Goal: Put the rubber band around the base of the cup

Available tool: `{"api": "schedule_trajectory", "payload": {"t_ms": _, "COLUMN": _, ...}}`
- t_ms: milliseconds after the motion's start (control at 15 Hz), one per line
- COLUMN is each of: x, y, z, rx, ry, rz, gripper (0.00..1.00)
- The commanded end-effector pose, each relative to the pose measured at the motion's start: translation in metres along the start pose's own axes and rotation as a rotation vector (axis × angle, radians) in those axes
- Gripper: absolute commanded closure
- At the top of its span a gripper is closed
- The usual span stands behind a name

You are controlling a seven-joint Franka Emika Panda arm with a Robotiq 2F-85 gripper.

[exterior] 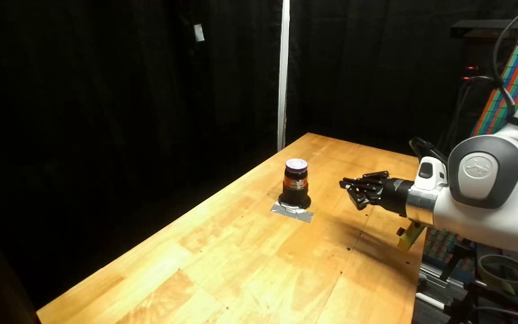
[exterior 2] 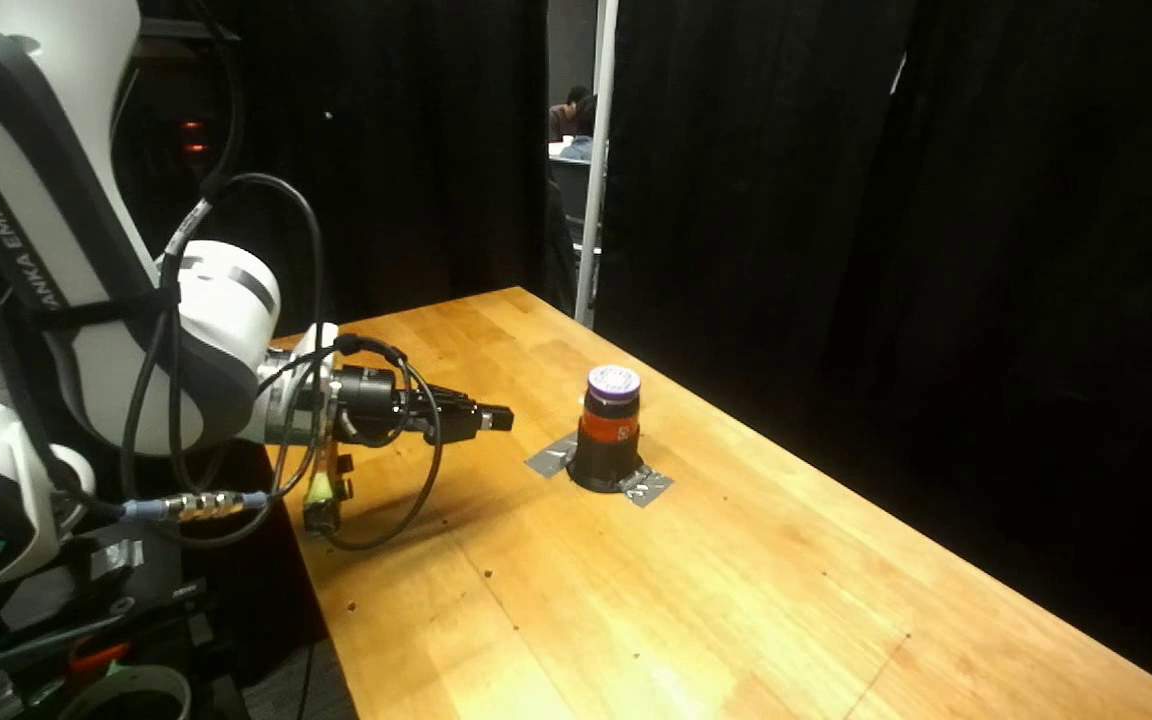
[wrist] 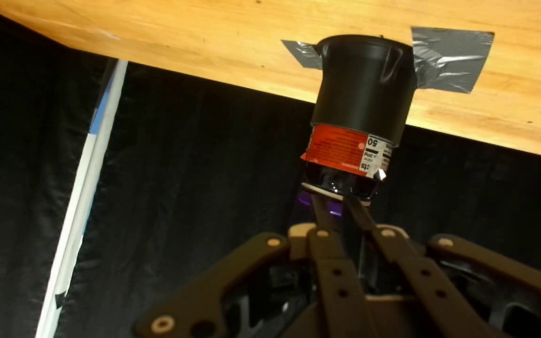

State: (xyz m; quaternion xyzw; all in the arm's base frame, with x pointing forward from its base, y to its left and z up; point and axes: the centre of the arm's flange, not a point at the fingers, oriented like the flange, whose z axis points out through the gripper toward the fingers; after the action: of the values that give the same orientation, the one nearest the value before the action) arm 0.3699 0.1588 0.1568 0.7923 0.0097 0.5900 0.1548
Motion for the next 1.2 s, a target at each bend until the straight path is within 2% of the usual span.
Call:
{"api": "schedule_trajectory", "payload": {"t_ms": 0, "x": -0.007, "y": 0.006, "z": -0.014, "rx": 0.011, "ry": 0.073, "rz": -0.004, "gripper": 0.87}}
{"api": "schedule_trajectory", "payload": {"t_ms": 267, "x": -0.009, "y": 0.009, "z": -0.02, "rx": 0.021, "ry": 0.088, "rz": -0.019, "gripper": 0.86}}
{"api": "schedule_trajectory", "payload": {"t_ms": 333, "x": 0.003, "y": 0.016, "z": -0.018, "rx": 0.076, "ry": 0.041, "rz": -0.04, "gripper": 0.6}}
{"api": "schedule_trajectory", "payload": {"t_ms": 400, "x": 0.012, "y": 0.021, "z": -0.017, "rx": 0.11, "ry": 0.016, "rz": -0.052, "gripper": 0.59}}
{"api": "schedule_trajectory", "payload": {"t_ms": 467, "x": 0.041, "y": 0.031, "z": -0.016, "rx": 0.158, "ry": -0.055, "rz": -0.103, "gripper": 0.53}}
{"api": "schedule_trajectory", "payload": {"t_ms": 533, "x": 0.054, "y": 0.035, "z": -0.015, "rx": 0.181, "ry": -0.105, "rz": -0.134, "gripper": 0.45}}
{"api": "schedule_trajectory", "payload": {"t_ms": 933, "x": 0.093, "y": 0.04, "z": -0.016, "rx": 0.179, "ry": -0.443, "rz": -0.293, "gripper": 0.01}}
{"api": "schedule_trajectory", "payload": {"t_ms": 1133, "x": 0.114, "y": 0.057, "z": -0.014, "rx": 0.15, "ry": -0.567, "rz": -0.319, "gripper": 0.0}}
